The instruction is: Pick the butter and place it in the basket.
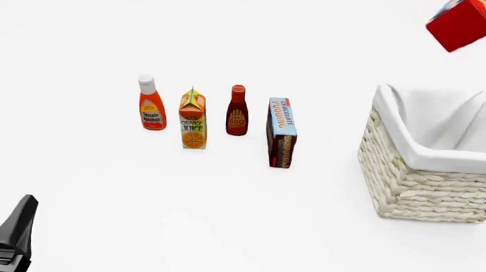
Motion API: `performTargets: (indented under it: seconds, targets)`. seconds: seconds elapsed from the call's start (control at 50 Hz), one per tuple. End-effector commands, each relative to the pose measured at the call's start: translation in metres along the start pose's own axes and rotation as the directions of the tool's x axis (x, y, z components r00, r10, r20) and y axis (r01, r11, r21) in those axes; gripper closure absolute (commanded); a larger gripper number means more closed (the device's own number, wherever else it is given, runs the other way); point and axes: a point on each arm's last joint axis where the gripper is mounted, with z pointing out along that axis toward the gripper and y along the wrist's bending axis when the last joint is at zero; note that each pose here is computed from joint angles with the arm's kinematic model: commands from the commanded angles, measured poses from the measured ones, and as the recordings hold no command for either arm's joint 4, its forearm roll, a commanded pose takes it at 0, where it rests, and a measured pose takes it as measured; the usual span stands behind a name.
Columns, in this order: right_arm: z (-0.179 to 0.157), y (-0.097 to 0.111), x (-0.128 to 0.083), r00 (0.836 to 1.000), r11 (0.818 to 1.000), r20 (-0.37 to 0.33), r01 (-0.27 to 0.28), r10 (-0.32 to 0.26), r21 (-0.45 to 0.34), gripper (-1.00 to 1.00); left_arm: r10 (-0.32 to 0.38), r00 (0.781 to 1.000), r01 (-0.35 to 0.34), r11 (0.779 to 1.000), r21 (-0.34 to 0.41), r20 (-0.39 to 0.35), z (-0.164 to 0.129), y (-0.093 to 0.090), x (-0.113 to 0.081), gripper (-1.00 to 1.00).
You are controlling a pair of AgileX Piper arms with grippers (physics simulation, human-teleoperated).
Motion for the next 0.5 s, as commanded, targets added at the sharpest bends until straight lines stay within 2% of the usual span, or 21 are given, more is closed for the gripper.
performTargets:
  seconds: [0.02,0.5]
  targets:
    - [-0.007,-0.004,-0.004,0.999,0.999,0.023,-0.047,0.047,-0.005,1.00,0.000,1.000,0.000,1.000,0.000,0.000,0.000,0.000,0.000,-1.00]
    - [0.000,-0.019,-0.005,0.994,0.994,0.035,-0.109,0.108,0.033,1.00,0.000,1.000,0.000,1.000,0.000,0.000,0.000,0.000,0.000,-1.00]
